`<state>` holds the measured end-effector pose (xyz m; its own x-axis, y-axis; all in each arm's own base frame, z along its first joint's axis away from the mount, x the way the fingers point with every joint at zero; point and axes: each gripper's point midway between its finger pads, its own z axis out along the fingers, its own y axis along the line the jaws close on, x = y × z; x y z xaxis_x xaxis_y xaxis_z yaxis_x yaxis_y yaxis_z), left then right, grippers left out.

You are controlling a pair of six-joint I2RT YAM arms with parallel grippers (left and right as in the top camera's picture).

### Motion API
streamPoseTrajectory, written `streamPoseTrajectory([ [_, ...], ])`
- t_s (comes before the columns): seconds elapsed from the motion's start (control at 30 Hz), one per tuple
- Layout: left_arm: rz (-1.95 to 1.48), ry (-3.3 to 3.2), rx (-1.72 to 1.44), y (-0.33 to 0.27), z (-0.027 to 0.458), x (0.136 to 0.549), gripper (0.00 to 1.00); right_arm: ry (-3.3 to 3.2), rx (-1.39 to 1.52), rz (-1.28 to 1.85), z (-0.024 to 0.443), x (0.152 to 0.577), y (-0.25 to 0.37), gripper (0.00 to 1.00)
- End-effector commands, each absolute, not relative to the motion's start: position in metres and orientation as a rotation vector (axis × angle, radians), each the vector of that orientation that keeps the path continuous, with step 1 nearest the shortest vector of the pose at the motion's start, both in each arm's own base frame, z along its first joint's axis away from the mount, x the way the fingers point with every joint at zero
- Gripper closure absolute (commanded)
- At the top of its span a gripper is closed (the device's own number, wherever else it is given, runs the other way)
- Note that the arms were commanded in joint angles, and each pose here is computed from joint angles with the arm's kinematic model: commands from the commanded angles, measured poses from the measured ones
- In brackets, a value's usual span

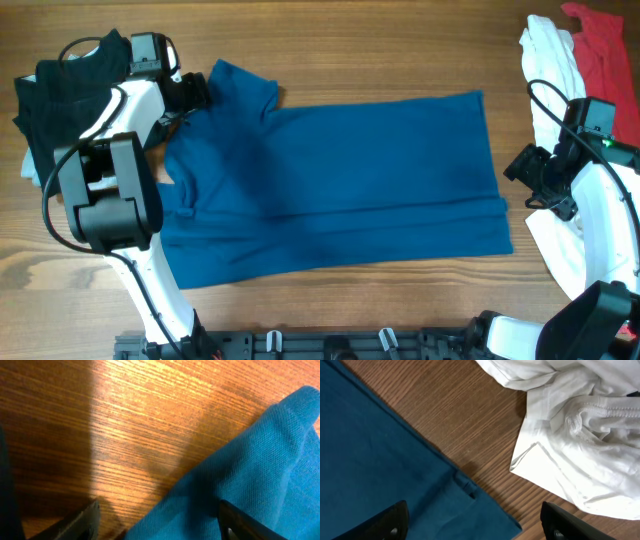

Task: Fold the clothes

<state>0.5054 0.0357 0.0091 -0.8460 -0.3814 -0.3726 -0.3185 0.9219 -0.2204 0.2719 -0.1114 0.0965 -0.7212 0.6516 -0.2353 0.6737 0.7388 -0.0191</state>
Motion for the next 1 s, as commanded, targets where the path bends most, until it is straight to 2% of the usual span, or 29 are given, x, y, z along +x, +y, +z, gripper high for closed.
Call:
streamPoseTrajectory([
  [0.0,-0.252,2.749,-0.486,0.023,-0.013,0.493,0.31,2.707,1.038,-0.138,0.102,0.275,-0.111,0.15],
  [0.43,-0.249,2.875,-0.497,0.012,-0.022,0.465,0.54,2.704,1.036,-0.137,0.102,0.276,-0.111,0.15],
  [0.5,-0.248,2.878,-0.498,0.012,-0.022,0.464,0.64,2.704,1.036,-0.137,0.102,0.276,-0.111,0.15],
  [0.6,-0.249,2.878,-0.499,0.012,-0.022,0.464,0.85,2.705,1.036,-0.137,0.102,0.276,-0.111,0.15],
  [0.7,-0.249,2.883,-0.501,0.012,-0.022,0.463,0.94,2.706,1.034,-0.136,0.102,0.276,-0.111,0.16],
  [0.87,-0.247,2.914,-0.526,0.012,-0.020,0.453,0.96,2.731,0.938,-0.032,0.102,0.284,-0.100,0.18],
  [0.97,-0.249,2.922,-0.561,0.011,-0.006,0.446,0.96,2.738,0.754,0.115,0.107,0.300,-0.083,0.20],
])
